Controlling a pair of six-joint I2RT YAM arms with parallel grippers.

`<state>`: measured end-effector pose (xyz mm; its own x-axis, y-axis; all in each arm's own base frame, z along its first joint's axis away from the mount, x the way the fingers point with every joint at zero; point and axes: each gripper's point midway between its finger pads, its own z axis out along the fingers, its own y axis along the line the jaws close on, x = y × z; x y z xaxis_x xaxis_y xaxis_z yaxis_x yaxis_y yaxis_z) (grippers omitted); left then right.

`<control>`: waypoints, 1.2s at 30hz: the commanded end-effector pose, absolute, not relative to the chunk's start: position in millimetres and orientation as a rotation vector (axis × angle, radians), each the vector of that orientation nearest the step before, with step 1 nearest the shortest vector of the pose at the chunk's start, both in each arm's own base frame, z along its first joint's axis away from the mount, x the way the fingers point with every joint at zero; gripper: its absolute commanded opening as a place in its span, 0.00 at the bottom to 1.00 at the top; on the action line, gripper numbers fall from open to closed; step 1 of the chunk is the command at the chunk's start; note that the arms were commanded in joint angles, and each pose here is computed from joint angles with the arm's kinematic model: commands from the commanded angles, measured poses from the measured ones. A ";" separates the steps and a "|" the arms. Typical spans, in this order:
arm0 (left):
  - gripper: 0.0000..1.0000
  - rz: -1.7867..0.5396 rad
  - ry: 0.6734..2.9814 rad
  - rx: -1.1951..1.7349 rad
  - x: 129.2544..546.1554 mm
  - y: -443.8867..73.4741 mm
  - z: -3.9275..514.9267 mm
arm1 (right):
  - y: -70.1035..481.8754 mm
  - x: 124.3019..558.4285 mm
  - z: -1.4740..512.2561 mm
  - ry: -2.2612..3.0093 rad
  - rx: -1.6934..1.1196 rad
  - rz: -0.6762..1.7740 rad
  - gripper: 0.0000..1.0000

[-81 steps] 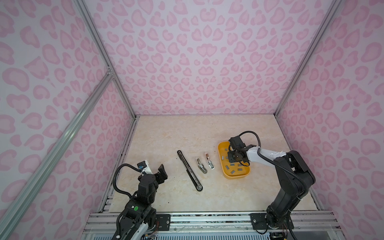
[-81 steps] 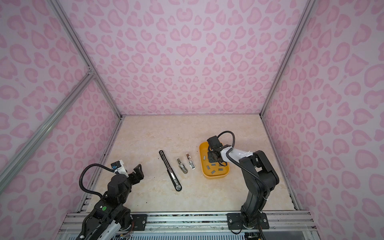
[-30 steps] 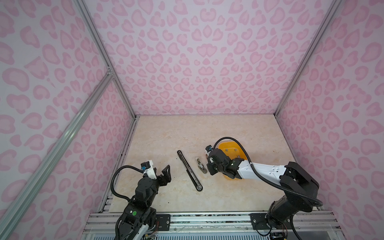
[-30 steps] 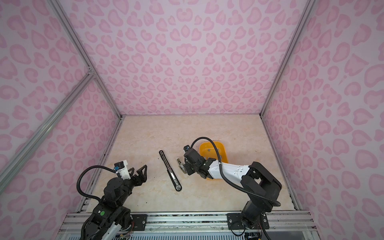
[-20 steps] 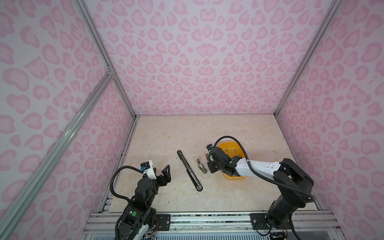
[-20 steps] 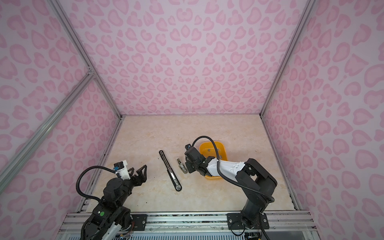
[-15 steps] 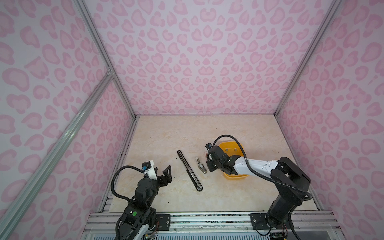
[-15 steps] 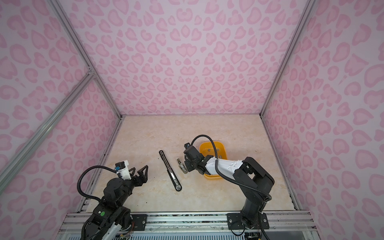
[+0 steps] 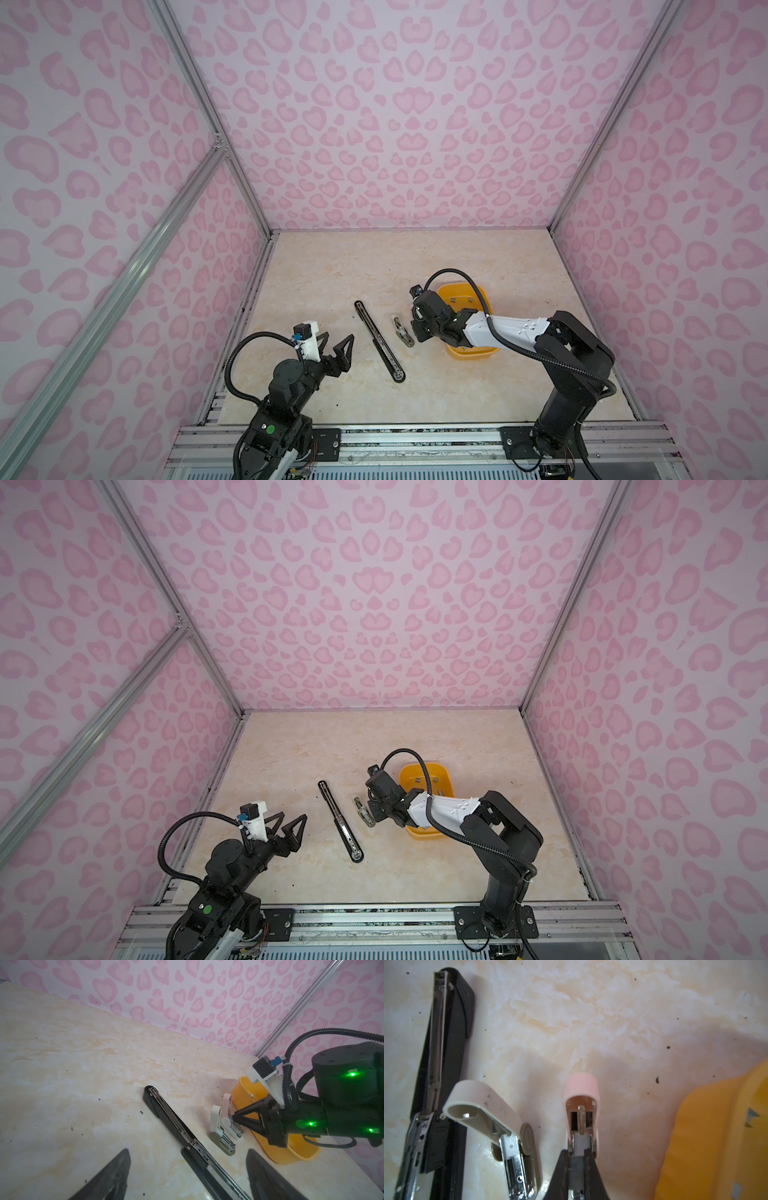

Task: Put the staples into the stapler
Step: 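Lower the staple strip into the pink stapler's channel with the right gripper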

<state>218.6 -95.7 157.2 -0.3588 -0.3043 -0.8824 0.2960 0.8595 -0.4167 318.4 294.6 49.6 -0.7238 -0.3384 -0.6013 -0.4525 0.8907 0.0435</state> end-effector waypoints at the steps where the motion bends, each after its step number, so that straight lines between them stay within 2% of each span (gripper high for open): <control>1: 0.86 -0.626 1.808 -0.007 221.8 -96.3 167.1 | 290.1 317.1 41.4 2.485 -0.554 0.239 0.00; 36: 0.85 -0.602 1.780 -0.053 218.8 -86.7 169.2 | 288.4 311.7 45.6 2.470 -0.523 0.202 0.00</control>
